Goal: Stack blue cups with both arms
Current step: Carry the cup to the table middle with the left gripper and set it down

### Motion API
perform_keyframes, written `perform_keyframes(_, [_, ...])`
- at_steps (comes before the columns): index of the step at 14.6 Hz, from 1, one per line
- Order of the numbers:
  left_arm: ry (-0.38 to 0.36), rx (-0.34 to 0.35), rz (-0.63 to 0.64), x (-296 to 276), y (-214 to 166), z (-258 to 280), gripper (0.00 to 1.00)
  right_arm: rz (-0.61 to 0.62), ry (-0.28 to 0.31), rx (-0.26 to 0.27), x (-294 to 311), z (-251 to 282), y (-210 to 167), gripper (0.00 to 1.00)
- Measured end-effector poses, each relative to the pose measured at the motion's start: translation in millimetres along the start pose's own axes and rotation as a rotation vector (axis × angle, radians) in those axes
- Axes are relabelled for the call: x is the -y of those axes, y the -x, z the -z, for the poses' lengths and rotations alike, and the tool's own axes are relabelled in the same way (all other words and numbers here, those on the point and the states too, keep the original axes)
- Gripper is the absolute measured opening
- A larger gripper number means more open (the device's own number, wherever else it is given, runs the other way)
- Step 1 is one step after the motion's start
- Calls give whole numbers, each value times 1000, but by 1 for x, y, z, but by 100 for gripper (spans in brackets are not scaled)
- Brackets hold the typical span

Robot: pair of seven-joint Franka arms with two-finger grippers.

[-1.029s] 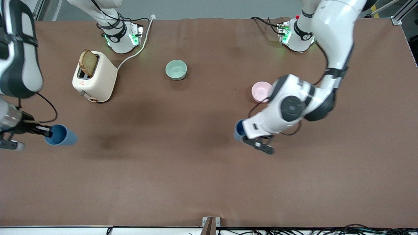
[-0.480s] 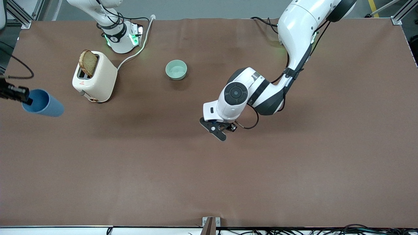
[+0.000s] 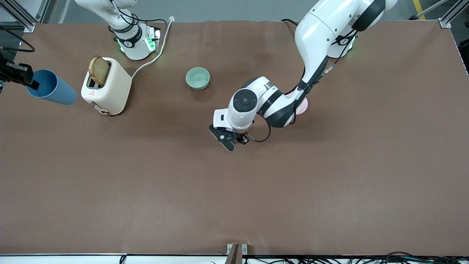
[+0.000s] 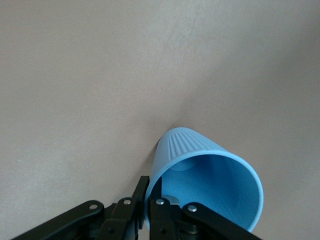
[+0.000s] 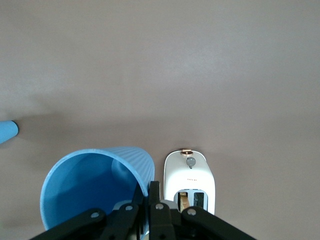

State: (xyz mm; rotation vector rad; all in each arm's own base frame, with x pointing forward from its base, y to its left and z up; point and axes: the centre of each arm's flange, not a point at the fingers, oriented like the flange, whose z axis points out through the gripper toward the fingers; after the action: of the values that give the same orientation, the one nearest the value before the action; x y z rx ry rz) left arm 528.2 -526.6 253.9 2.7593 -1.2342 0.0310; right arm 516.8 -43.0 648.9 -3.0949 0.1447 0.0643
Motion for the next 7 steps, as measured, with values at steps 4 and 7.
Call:
perform_keyframes(4, [-33,-8,-15,4,-5,18,39,-9,0,4,-5,-2,-1,5])
perform_keyframes(7, [-59,6,1,14,-4,80,68,-13,-1,3,-7,-2,-2,5])
